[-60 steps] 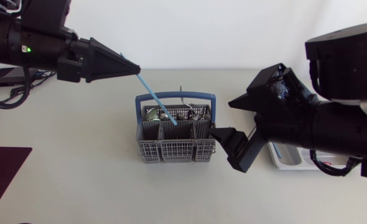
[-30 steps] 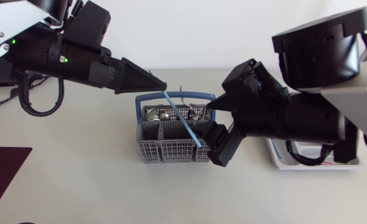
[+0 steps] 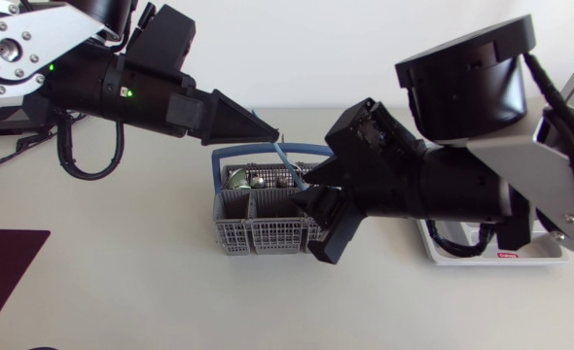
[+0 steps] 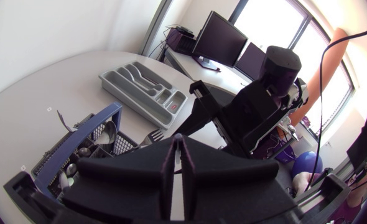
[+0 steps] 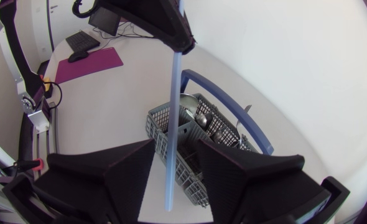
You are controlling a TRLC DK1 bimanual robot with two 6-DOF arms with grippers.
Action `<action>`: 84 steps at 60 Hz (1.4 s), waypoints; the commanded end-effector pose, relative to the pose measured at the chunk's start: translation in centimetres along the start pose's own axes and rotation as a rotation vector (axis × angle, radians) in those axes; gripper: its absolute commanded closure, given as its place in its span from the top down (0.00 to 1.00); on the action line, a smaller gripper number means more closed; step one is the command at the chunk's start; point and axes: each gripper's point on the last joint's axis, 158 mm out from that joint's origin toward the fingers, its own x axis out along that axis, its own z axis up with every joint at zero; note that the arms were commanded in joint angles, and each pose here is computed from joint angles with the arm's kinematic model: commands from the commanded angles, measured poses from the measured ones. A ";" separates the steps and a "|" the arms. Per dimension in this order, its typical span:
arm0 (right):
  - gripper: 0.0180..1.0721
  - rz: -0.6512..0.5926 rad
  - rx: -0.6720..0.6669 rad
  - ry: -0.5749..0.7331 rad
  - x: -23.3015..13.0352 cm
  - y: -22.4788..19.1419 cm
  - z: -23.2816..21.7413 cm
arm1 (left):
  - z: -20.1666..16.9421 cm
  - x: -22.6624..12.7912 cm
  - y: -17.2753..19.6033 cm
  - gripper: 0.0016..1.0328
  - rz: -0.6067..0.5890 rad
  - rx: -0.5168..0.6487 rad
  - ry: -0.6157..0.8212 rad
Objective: Sort the cutlery from the basket into the organizer compartments.
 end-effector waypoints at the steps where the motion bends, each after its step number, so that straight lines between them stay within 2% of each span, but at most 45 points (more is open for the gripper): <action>1: 0.28 0.009 0.022 -0.018 0.3 0.2 1.0 | 0.9 0.3 -0.3 0.03 -0.018 -0.006 -0.011; 10: 0.10 0.012 0.023 -0.011 0.4 0.3 0.7 | 1.1 0.2 -0.3 0.03 -0.018 -0.002 -0.015; 24: 0.06 0.024 0.037 0.008 0.4 0.5 0.2 | 1.8 -0.1 -0.1 0.06 -0.009 -0.016 -0.038; 27: 0.06 0.028 0.040 0.017 0.4 0.6 0.0 | 2.2 -0.3 0.0 0.19 -0.004 -0.020 -0.053; 30: 0.06 0.039 0.044 0.022 0.4 0.7 -0.2 | 2.5 -0.6 0.0 0.42 0.000 -0.018 -0.066; 33: 0.06 0.041 0.049 0.026 0.3 0.6 -0.3 | 3.1 -0.9 -0.1 0.57 0.005 -0.004 -0.089; 35: 0.06 0.039 0.053 0.030 0.1 0.5 -0.4 | 3.8 -1.4 -0.1 0.64 0.013 0.005 -0.114; 42: 0.06 0.033 0.063 0.035 -0.7 0.4 -0.7 | 6.9 -3.6 0.5 0.75 0.058 0.012 -0.237; 51: 0.06 0.000 0.094 0.032 -2.2 -0.8 -1.0 | 9.9 -6.8 2.4 0.76 0.163 -0.002 -0.365; 63: 0.06 -0.097 0.165 0.020 -5.4 -4.4 -2.0 | 10.8 -8.8 4.5 0.76 0.305 -0.004 -0.427; 74: 0.06 -0.214 0.305 0.010 -8.4 -9.7 -4.7 | 7.6 -4.2 4.6 0.76 0.397 0.037 -0.273; 84: 0.06 -0.324 0.411 0.044 -9.8 -13.9 -8.4 | 5.5 -0.6 3.7 0.76 0.423 0.089 -0.152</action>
